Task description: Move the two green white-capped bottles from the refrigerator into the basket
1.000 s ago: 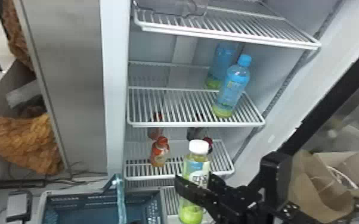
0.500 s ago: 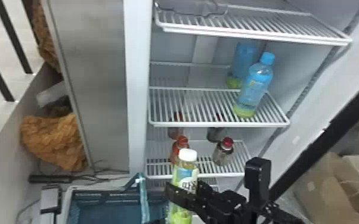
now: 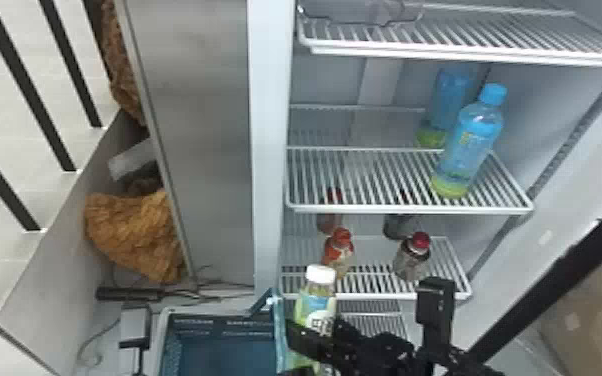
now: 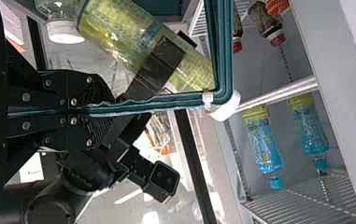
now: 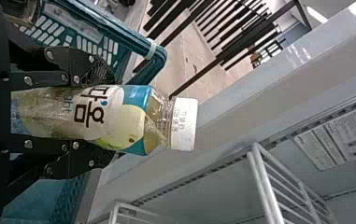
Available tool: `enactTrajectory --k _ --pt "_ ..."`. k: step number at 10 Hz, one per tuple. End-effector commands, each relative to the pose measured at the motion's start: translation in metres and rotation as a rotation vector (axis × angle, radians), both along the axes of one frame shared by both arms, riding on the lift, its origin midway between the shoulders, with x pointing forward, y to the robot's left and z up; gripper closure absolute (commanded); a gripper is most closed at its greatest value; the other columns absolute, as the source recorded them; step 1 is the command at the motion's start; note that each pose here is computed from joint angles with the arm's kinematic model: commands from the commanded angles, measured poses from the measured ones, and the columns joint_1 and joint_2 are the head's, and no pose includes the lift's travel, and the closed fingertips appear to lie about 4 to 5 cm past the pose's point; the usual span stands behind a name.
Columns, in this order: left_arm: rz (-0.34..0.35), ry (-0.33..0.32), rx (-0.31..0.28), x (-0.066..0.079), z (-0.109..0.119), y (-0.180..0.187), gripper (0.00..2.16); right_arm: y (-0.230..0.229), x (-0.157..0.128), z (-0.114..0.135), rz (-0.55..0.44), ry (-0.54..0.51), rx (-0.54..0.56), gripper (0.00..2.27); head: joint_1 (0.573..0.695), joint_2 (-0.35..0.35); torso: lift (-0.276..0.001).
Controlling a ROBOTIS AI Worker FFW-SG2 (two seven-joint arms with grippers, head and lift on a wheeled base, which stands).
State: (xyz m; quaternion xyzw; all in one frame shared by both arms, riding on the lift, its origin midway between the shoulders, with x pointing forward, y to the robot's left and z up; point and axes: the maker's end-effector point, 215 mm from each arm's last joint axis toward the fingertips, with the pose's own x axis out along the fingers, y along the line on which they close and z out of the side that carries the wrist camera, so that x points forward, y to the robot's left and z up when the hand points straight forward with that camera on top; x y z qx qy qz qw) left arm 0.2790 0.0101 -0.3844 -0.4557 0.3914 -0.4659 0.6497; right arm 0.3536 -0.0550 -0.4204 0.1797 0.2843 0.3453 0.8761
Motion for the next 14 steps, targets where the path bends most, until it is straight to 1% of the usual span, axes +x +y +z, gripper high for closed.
enactTrajectory --k 1,2,3,4,5,9,10,11,12,14 --pt "-0.003 0.001 0.002 -0.001 -0.001 0.0 1.19 0.0 0.0 -0.002 0.0 0.004 0.009 0.88 0.695 -0.084 -0.004" --pt "-0.006 0.001 0.004 -0.001 -0.001 -0.001 1.19 0.002 0.001 -0.002 0.001 0.003 0.034 0.64 0.695 -0.083 -0.004" --pt "-0.008 0.002 0.006 -0.002 -0.001 -0.001 1.19 0.004 0.0 -0.004 0.011 0.007 0.041 0.31 0.695 -0.083 -0.004" --pt "-0.01 0.003 0.008 -0.002 -0.002 -0.001 1.19 0.007 -0.001 -0.004 0.023 0.008 0.047 0.11 0.695 -0.081 -0.004" --pt "-0.01 0.003 0.008 -0.002 -0.002 -0.001 1.19 0.007 -0.001 -0.005 0.023 0.006 0.058 0.09 0.695 -0.077 -0.004" --pt "-0.008 0.006 0.008 -0.003 -0.002 0.0 1.19 0.004 0.001 -0.004 0.015 -0.004 0.06 0.12 0.695 -0.075 -0.004" --pt "-0.006 0.005 0.007 -0.002 -0.002 0.0 1.19 0.003 0.002 0.0 0.012 -0.015 0.054 0.12 0.695 -0.077 -0.004" --pt "-0.006 0.005 0.007 -0.002 -0.002 0.0 1.19 -0.006 0.004 0.001 0.004 -0.024 0.005 0.12 0.695 -0.079 -0.004" --pt "-0.005 0.007 0.008 -0.002 -0.003 0.001 1.19 -0.016 0.006 0.007 -0.015 -0.048 -0.053 0.12 0.695 -0.083 -0.004" --pt "-0.005 0.007 0.006 -0.002 -0.002 0.001 1.19 -0.048 0.012 0.021 -0.097 -0.095 -0.165 0.12 0.695 -0.121 -0.004"
